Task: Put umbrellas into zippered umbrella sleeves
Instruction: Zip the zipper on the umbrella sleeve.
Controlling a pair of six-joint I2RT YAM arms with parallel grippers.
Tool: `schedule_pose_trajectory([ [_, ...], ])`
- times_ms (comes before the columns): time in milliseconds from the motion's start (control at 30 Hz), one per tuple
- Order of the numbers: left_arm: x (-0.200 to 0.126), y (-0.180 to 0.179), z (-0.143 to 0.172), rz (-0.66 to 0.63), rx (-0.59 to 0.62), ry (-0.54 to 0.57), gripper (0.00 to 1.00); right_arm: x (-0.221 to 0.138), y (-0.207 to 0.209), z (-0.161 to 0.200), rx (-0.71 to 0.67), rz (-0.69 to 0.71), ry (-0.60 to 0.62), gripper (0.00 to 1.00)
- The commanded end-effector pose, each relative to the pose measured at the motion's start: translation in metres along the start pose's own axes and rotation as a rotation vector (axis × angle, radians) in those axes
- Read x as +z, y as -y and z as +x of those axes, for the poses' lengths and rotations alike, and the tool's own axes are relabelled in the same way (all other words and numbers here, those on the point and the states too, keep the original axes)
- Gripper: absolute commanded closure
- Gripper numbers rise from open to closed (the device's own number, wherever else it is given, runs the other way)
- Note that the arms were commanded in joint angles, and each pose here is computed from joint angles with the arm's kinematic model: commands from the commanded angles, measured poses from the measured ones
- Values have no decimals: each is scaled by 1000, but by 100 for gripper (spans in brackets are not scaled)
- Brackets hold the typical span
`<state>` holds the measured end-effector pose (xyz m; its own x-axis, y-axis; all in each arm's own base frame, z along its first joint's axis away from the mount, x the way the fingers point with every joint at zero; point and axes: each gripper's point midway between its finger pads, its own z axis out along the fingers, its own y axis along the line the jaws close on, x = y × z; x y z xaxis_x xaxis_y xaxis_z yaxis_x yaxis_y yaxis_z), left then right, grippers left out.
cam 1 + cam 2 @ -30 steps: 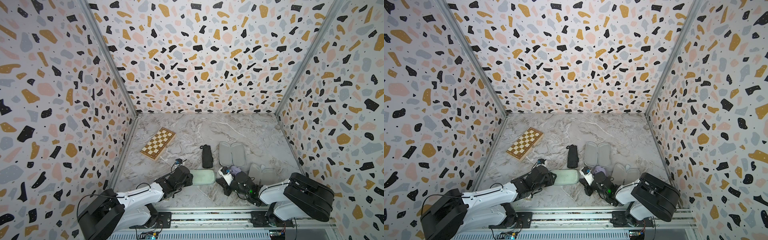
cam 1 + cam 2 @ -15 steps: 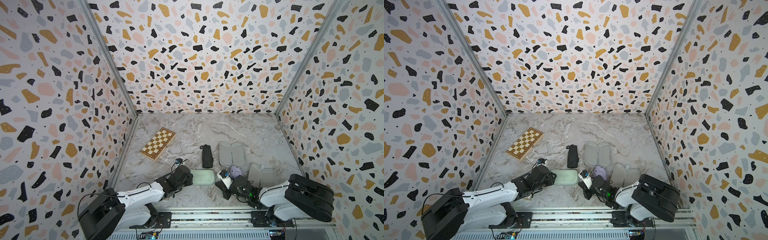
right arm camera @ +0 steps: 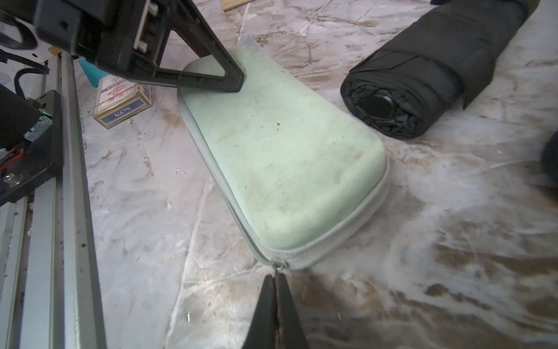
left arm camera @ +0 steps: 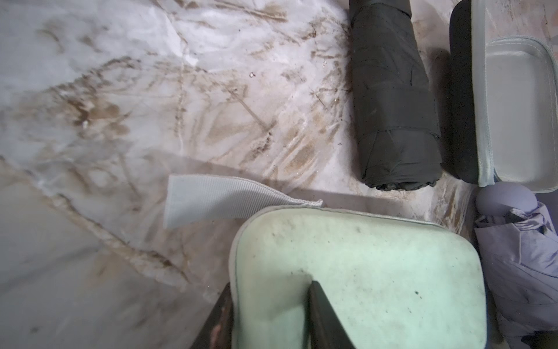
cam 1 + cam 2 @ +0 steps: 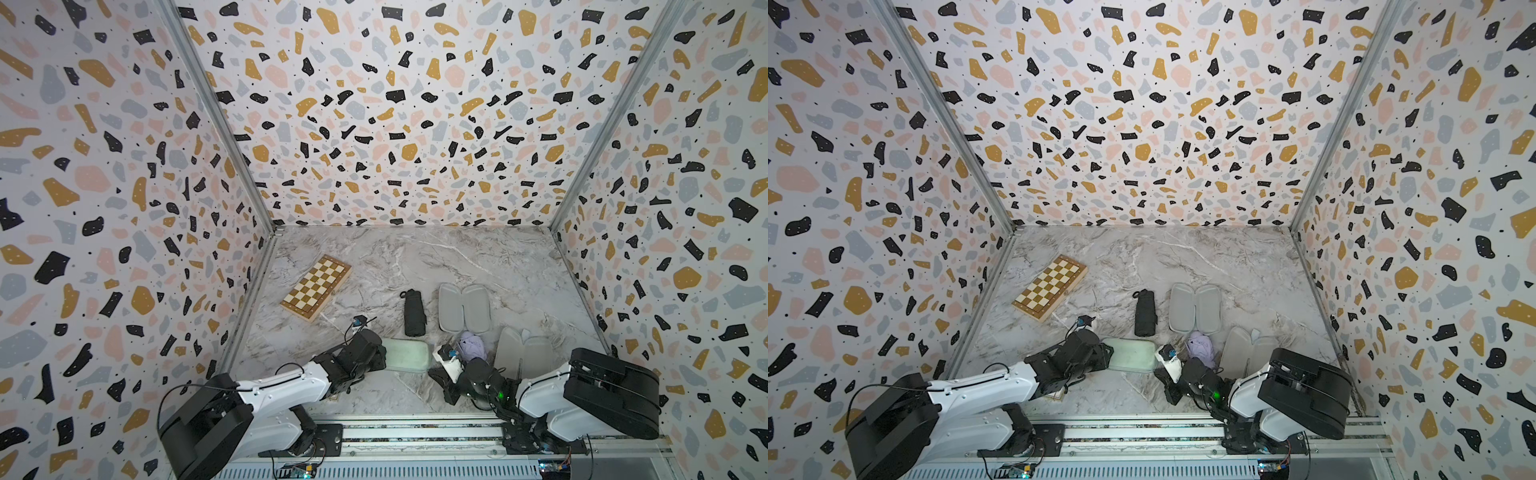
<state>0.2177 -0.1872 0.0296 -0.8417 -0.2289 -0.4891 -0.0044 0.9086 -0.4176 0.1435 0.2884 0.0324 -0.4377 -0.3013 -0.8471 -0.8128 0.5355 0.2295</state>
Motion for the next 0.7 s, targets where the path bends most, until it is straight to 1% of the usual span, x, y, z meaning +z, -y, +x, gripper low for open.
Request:
schedule_pose_trajectory([
  [0,-5,-78,56,-286,60,-188,79,9,-25,-10,-2,-84,11,100],
  [100,-5,-76,58,-276,62,-192,79,16,-36,-13,-17,-104,12,100],
  [333,-10,-72,58,-252,60,-178,79,19,-47,-25,-13,-118,40,100],
  [433,-13,-67,58,-231,56,-173,78,29,-53,-34,-21,-127,52,100],
  [567,-22,-64,55,-209,55,-151,72,44,-61,-43,-33,-147,59,100],
  [633,-26,-64,54,-202,52,-145,65,47,-63,-44,-37,-153,56,100],
  [667,-29,-63,53,-193,51,-143,59,48,-61,-42,-40,-146,51,100],
])
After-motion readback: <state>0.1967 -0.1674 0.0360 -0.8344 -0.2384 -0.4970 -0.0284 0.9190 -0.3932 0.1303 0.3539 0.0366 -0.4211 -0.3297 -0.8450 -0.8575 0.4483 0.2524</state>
